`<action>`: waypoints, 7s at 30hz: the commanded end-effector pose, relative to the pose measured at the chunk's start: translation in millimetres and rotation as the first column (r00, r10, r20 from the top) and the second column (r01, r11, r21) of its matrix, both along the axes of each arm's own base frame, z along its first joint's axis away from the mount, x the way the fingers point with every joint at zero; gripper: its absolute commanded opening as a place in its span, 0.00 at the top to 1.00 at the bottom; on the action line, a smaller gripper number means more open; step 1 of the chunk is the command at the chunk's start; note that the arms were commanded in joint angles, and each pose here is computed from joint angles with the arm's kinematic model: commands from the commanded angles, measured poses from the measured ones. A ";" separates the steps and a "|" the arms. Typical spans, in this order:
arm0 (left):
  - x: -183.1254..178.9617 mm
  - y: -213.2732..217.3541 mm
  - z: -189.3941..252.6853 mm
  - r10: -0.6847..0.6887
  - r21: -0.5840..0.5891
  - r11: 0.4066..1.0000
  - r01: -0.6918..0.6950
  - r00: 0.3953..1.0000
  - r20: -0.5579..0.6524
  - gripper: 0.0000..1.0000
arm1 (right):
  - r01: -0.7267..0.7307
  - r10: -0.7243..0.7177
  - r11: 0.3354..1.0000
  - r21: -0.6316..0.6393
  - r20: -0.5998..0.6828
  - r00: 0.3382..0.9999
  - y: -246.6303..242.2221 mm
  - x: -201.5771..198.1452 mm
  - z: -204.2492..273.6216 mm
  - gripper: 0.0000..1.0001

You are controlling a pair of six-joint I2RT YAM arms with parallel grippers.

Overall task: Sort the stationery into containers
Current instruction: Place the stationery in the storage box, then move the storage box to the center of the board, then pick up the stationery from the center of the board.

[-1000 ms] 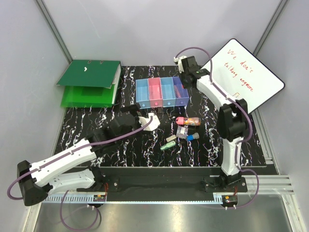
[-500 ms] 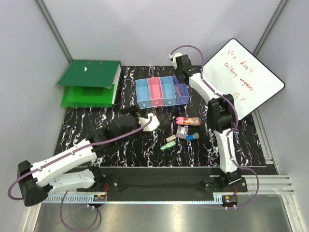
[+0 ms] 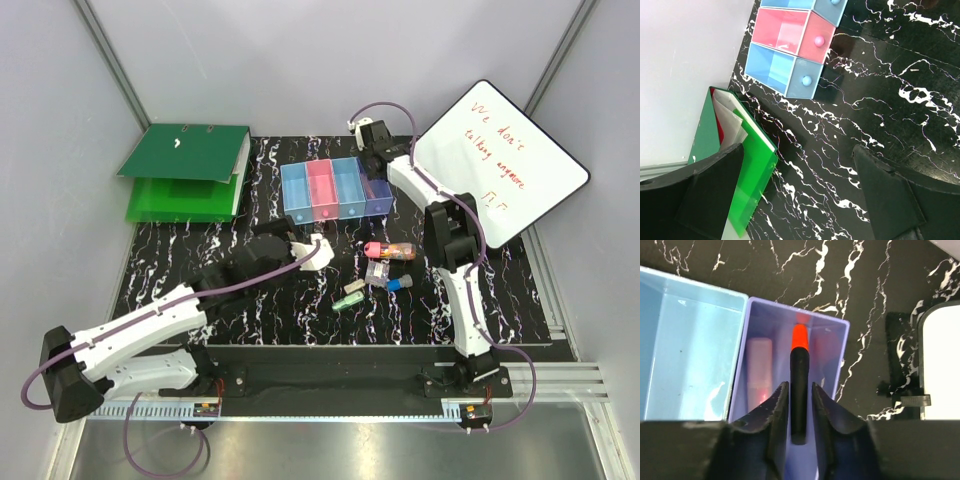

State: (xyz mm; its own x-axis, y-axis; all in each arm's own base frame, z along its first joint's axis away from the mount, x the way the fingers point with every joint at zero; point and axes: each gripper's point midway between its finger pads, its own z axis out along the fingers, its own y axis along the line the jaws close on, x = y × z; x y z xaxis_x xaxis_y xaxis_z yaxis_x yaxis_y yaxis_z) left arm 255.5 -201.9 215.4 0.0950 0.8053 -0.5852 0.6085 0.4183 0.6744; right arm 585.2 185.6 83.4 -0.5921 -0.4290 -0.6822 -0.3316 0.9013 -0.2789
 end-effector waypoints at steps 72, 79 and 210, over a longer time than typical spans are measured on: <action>109.5 77.9 -12.9 0.462 0.033 0.885 -0.465 0.866 -0.193 0.01 | -0.798 0.797 0.503 -0.330 -0.181 0.577 5.2 -90.5 24.4 0.41; 117.1 82.9 -12.6 0.466 0.038 0.883 -0.468 0.866 -0.180 0.01 | -0.832 0.816 0.455 -0.316 -0.226 0.532 12.2 -99.7 2.5 0.55; 136.0 71.0 43.3 0.386 -0.006 0.920 -0.391 0.911 -0.146 0.01 | -0.845 0.775 0.533 -0.045 -0.376 0.508 -70.7 -253.4 -74.0 0.91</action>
